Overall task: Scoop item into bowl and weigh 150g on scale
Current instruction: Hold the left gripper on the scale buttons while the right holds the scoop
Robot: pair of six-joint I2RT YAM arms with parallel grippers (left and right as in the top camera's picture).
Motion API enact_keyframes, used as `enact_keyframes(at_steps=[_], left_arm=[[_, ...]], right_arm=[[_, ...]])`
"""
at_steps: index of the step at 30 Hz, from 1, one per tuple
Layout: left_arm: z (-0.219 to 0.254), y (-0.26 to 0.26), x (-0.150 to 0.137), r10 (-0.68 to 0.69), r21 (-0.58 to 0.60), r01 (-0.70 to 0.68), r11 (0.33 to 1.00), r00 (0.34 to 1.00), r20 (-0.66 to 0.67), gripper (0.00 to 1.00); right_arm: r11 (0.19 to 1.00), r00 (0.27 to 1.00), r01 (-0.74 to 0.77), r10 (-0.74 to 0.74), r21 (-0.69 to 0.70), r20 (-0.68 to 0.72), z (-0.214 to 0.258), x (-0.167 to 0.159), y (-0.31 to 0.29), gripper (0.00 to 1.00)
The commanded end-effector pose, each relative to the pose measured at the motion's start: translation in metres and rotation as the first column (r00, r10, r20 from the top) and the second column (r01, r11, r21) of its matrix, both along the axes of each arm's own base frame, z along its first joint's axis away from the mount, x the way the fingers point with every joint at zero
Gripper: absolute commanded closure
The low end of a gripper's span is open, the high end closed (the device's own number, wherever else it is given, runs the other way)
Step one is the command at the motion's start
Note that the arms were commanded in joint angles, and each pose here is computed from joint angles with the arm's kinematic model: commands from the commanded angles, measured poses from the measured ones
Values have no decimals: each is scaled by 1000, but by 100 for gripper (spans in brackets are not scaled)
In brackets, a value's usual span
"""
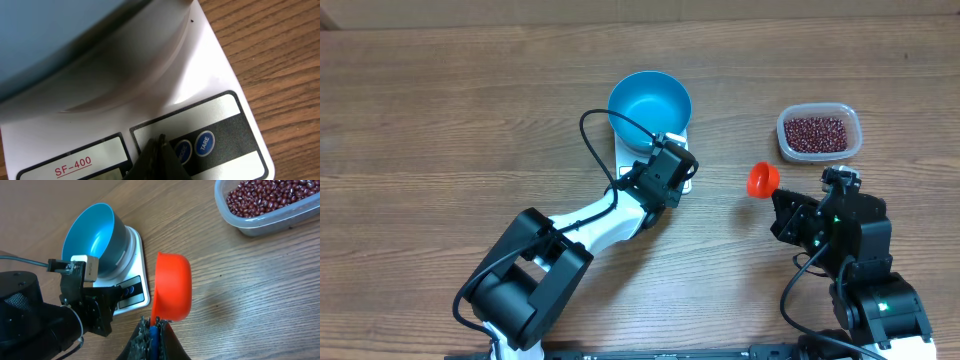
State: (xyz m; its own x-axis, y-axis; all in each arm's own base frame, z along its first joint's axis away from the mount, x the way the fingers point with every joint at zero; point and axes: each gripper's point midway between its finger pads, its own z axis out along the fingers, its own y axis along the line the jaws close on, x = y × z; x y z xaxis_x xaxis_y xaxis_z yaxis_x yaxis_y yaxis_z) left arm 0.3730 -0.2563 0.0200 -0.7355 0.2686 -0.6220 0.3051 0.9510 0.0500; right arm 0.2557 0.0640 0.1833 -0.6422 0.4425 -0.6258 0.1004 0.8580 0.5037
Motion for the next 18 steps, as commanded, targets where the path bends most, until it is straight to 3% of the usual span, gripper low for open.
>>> enact_keyframes(at_steps=[1,18], left_arm=[[-32,7,-15,-14,56,18,998,997,-77,96],[-20,6,-14,-24,56,28,998,997,-68,96]], right_arm=[[1000,999,2,-2,-3,44,15,4,0,96],[1000,999,3,-3,-3,45,16,4,0,96]])
